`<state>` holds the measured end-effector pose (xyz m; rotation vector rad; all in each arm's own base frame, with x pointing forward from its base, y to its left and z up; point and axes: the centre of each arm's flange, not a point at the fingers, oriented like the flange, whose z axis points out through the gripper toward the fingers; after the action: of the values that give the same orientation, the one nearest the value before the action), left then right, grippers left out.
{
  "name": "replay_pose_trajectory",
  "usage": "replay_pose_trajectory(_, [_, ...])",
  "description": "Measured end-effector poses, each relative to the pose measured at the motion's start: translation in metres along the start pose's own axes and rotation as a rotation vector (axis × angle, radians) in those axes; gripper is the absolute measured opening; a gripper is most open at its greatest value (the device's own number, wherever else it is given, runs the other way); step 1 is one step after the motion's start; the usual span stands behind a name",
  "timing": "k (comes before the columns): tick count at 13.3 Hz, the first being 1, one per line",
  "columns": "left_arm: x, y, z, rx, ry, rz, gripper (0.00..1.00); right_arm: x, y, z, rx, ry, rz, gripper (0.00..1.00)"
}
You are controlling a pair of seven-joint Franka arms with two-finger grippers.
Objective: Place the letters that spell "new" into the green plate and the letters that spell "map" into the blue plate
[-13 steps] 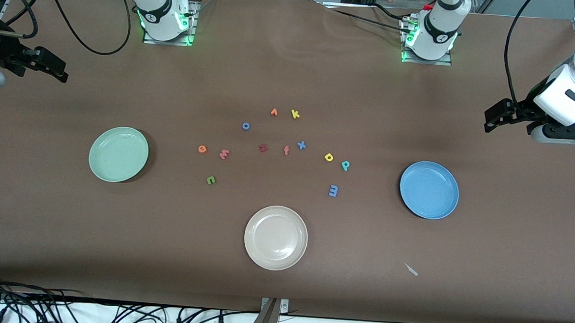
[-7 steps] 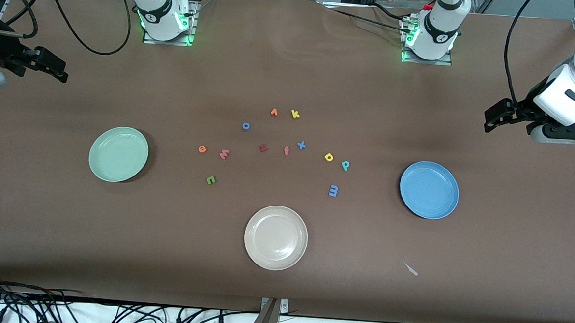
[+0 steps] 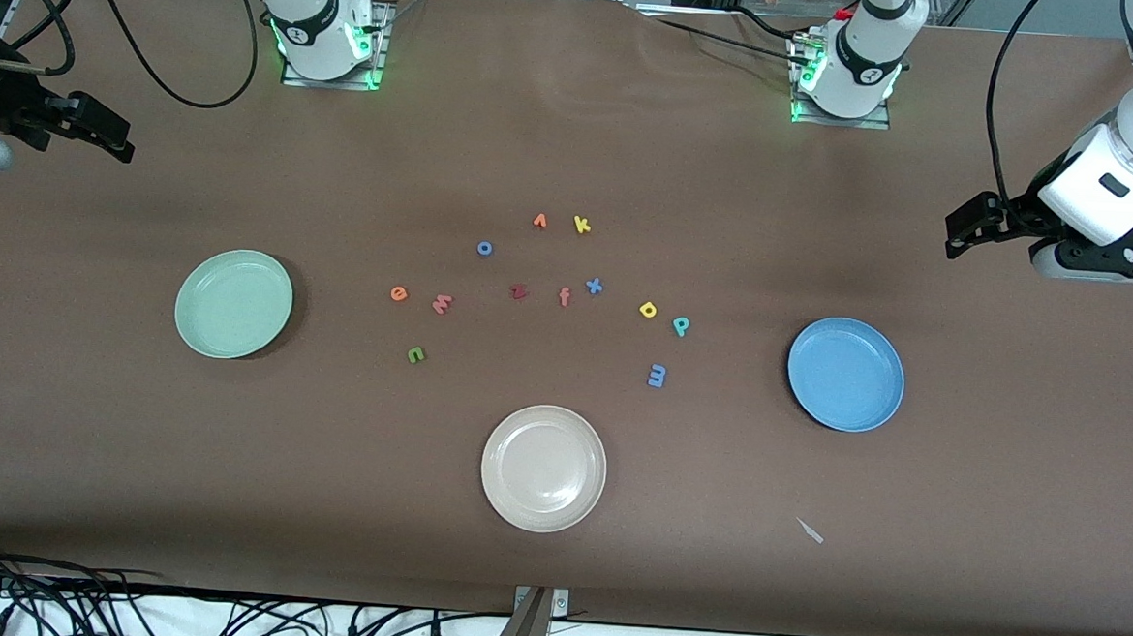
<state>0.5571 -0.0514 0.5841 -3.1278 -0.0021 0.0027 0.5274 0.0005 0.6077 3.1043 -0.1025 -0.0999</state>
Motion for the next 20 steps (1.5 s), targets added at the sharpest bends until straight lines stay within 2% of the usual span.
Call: replay_pose_trajectory(20, [-0.002,0.01,0.001,0.001,-0.01,0.018,1.0,0.0,0.0,0.0,0.0,-0.002,-0.001,1.0])
